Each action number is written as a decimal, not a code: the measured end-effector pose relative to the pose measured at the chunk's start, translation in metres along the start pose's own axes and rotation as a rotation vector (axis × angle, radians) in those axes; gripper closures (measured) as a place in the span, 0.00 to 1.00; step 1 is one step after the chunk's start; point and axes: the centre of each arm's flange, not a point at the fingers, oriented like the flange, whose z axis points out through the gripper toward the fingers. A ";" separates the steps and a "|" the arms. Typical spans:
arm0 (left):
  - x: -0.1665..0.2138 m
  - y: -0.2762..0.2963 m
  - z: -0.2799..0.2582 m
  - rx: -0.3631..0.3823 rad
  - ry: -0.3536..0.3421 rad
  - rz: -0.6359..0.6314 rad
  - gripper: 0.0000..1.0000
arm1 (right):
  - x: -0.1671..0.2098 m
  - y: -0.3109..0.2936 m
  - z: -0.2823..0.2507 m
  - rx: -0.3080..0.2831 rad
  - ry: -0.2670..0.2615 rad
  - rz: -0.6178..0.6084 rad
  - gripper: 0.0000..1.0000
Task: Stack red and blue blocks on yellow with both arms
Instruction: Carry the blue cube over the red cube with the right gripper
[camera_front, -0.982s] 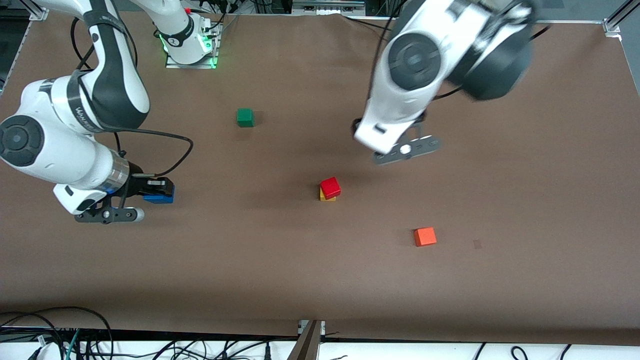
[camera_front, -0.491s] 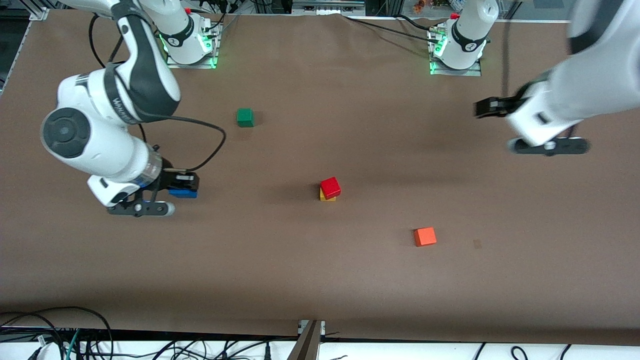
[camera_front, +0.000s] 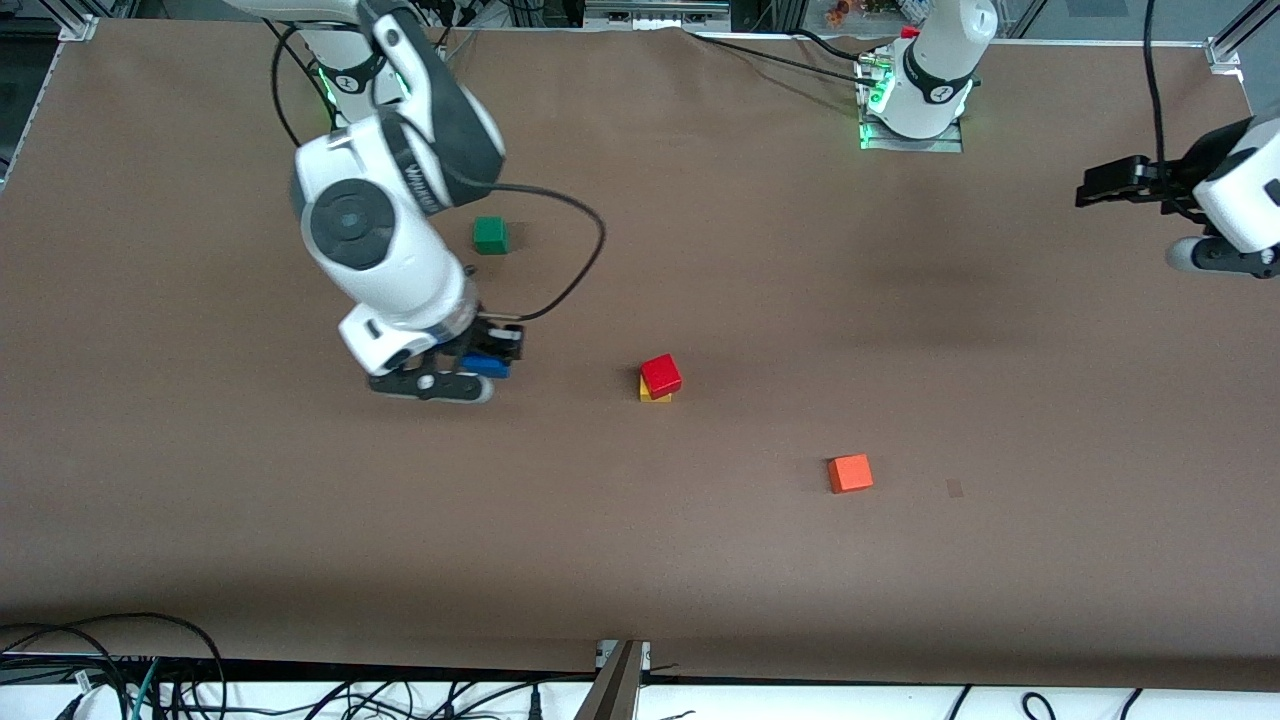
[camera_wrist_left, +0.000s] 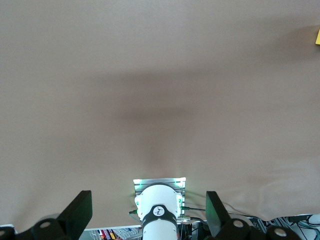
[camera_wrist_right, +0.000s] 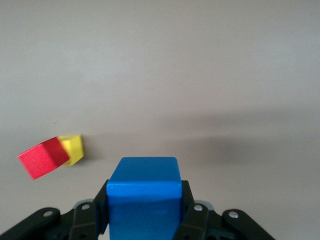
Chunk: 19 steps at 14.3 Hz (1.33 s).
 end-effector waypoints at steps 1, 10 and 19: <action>0.001 -0.006 0.001 -0.003 0.006 -0.002 0.00 | -0.011 -0.017 0.007 -0.003 -0.004 0.007 0.44; -0.034 0.008 -0.032 0.006 0.095 0.006 0.00 | -0.077 -0.136 0.083 0.077 0.078 0.094 0.44; -0.055 0.036 -0.045 0.017 0.135 -0.024 0.00 | -0.060 -0.152 0.103 0.121 0.129 0.096 0.44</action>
